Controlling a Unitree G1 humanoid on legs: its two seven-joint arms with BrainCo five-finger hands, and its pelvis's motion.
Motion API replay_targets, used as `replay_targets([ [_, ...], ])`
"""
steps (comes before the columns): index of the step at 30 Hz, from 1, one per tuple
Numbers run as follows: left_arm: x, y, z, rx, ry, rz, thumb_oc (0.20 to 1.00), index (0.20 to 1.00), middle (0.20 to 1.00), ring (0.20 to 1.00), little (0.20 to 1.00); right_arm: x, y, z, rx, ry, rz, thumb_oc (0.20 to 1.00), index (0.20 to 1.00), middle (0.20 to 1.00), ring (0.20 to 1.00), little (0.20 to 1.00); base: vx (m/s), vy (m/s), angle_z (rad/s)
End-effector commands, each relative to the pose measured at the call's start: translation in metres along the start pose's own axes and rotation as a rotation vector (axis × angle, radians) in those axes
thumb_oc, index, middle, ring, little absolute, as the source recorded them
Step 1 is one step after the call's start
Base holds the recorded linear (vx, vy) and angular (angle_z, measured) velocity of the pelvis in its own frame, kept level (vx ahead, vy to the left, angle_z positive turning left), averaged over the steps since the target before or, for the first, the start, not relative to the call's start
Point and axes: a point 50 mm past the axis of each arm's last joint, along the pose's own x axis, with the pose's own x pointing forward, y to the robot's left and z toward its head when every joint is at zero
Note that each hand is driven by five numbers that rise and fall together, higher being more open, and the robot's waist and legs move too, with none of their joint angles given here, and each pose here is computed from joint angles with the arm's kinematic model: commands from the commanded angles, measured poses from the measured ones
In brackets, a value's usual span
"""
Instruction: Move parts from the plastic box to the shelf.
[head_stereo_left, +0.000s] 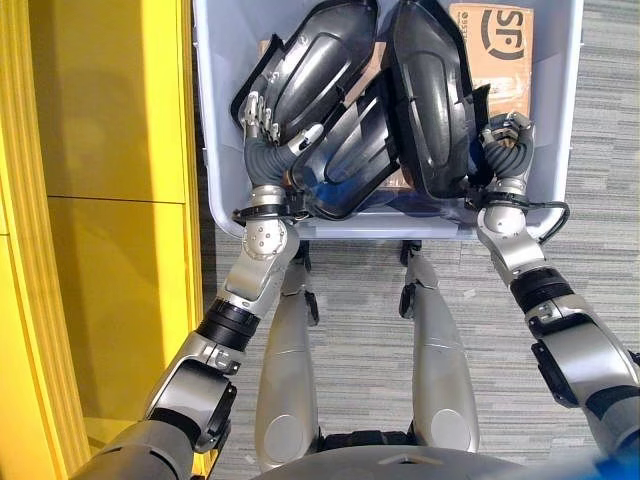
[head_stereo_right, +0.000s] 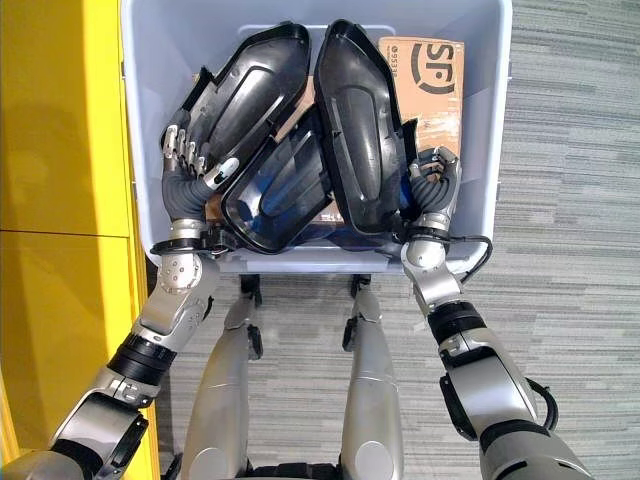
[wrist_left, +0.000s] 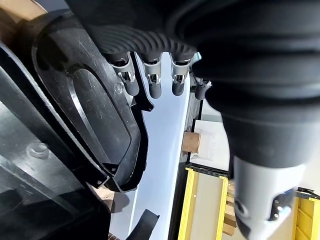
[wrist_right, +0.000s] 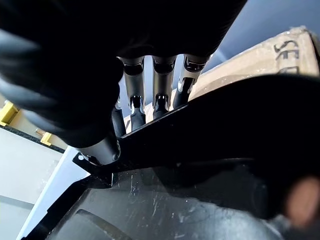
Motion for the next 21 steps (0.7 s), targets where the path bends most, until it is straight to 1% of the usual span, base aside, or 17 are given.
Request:
replay_targets([
  [1, 0.003, -0.008, 0.031, -0.028, -0.158, -0.062, 1.000, 1.000, 1.000, 1.000, 1.000, -0.042, 0.059, -0.026, -0.069, 0.163, 0.306, 0.200, 0.200, 0.200, 0.200, 0.200, 0.00, 0.000, 0.00],
  [14, 0.000, -0.003, 0.024, -0.020, -0.124, -0.054, 1.000, 1.000, 1.000, 1.000, 1.000, -0.046, 0.052, -0.030, -0.036, 0.179, 0.280, 0.200, 0.200, 0.200, 0.200, 0.200, 0.00, 0.000, 0.02],
  [18, -0.003, 0.001, 0.019, -0.011, -0.105, -0.046, 1.000, 1.000, 1.000, 1.000, 1.000, -0.046, 0.052, -0.021, 0.002, 0.139, 0.280, 0.200, 0.200, 0.200, 0.200, 0.200, 0.00, 0.000, 0.00],
  [21, -0.005, 0.007, 0.015, 0.005, -0.085, -0.031, 1.000, 1.000, 1.000, 1.000, 1.000, -0.045, 0.050, -0.004, 0.063, 0.069, 0.280, 0.200, 0.200, 0.200, 0.200, 0.200, 0.00, -0.009, -0.03],
])
